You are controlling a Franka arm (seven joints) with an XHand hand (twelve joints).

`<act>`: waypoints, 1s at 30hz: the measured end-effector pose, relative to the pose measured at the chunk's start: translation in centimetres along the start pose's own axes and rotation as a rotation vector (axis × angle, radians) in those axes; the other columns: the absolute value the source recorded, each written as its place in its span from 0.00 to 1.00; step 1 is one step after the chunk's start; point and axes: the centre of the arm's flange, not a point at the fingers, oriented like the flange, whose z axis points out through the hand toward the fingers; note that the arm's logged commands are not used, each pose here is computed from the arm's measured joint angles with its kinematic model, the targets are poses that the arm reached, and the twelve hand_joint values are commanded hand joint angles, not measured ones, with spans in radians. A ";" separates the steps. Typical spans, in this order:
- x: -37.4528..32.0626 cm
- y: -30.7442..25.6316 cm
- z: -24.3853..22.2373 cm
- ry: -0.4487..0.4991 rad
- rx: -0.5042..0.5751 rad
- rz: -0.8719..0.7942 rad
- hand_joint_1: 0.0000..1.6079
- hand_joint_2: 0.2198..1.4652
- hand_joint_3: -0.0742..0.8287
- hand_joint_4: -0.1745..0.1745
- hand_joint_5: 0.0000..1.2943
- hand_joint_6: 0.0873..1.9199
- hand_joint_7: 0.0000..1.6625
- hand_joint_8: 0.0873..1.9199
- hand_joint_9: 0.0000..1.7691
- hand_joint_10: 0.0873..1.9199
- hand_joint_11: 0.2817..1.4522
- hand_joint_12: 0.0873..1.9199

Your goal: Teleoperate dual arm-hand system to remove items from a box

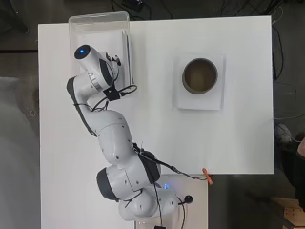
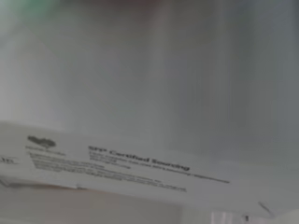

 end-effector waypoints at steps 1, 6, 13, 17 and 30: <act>-0.1 -0.3 0.2 0.027 -0.022 0.020 0.60 0.71 0.09 0.98 0.70 0.48 0.70 0.90 0.78 0.90 0.59 0.84; -0.1 -1.0 0.2 0.137 -0.113 0.083 0.61 0.75 0.08 1.00 0.70 0.56 0.73 1.00 0.81 1.00 0.60 0.91; -0.7 -1.1 -2.2 0.181 -0.150 0.079 0.61 0.75 0.08 1.00 0.69 0.56 0.71 1.00 0.80 1.00 0.56 0.88; -1.6 -0.8 -4.6 0.211 -0.177 0.089 0.61 0.75 0.08 1.00 0.70 0.55 0.72 1.00 0.80 0.99 0.56 0.88; -23.1 -1.7 -13.8 0.494 -0.321 0.213 0.62 0.73 0.08 1.00 0.73 0.52 0.79 1.00 0.88 1.00 0.73 0.91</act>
